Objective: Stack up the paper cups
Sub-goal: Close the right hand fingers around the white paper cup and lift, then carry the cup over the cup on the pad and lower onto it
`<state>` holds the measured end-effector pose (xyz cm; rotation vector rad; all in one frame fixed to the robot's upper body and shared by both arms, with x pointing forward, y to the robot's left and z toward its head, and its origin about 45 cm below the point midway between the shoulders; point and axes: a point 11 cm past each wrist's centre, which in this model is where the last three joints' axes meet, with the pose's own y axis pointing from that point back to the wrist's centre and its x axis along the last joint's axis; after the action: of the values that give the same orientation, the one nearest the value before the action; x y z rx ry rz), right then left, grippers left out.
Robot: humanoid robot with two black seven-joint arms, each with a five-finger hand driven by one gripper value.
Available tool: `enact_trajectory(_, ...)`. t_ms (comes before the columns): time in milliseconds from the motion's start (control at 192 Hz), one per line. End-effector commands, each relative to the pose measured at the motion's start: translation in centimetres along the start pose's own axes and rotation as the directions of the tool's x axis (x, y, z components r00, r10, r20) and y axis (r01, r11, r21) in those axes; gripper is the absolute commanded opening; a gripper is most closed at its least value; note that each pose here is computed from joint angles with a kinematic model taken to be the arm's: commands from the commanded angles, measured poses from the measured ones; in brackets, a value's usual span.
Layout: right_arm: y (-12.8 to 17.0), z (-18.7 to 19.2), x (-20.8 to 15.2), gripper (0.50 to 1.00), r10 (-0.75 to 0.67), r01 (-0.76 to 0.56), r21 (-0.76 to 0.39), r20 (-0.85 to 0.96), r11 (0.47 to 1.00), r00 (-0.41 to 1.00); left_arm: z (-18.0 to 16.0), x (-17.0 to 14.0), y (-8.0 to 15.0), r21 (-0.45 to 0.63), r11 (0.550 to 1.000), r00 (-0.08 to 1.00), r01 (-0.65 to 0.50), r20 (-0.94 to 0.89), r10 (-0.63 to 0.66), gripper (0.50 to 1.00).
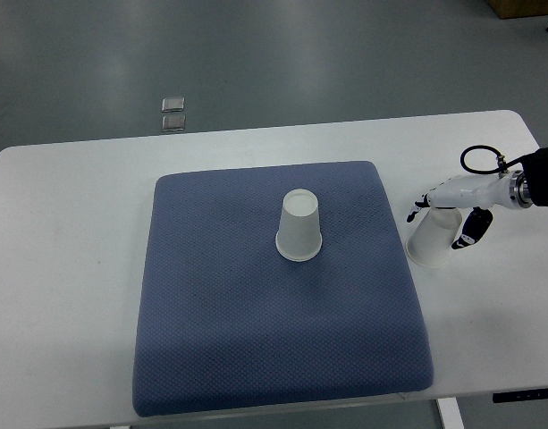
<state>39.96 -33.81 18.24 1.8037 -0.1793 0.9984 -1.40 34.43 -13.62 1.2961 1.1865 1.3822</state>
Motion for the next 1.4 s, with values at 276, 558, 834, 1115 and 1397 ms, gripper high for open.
enact_trajectory(276, 0.0, 0.0, -0.1, 0.66, -0.003, 0.003, 0.0, 0.001, 1.0, 1.0, 0.0, 0.0, 0.0, 0.001, 1.0, 1.0, 0.001, 0.0, -0.001, 1.0)
enact_trajectory(558, 0.1, 0.0, 0.4, 0.656, 0.001, -0.001, 0.0, -0.003, 1.0, 1.0, 0.0, 0.0, 0.0, -0.001, 1.0, 1.0, 0.001, 0.0, -0.001, 1.0)
enact_trajectory(834, 0.9, 0.3, 3.0, 0.656, 0.033, -0.033, -0.011, -0.026, 0.999, 0.999, 0.0, 0.0, 0.0, 0.001, 1.0, 1.0, 0.001, 0.0, -0.001, 1.0)
enact_trajectory(1115, 2.2, -0.5, 8.2, 0.658, 0.074, -0.075, -0.008, -0.081, 0.997, 0.994, 0.0, 0.0, 0.0, 0.001, 1.0, 1.0, 0.0, -0.001, 0.0, 1.0)
enact_trajectory(1397, 3.2, -4.6, 14.6, 0.658, 0.098, -0.089, 0.062, -0.165, 0.994, 0.981, 0.0, 0.0, 0.0, -0.001, 1.0, 1.0, -0.001, 0.0, 0.001, 1.0)
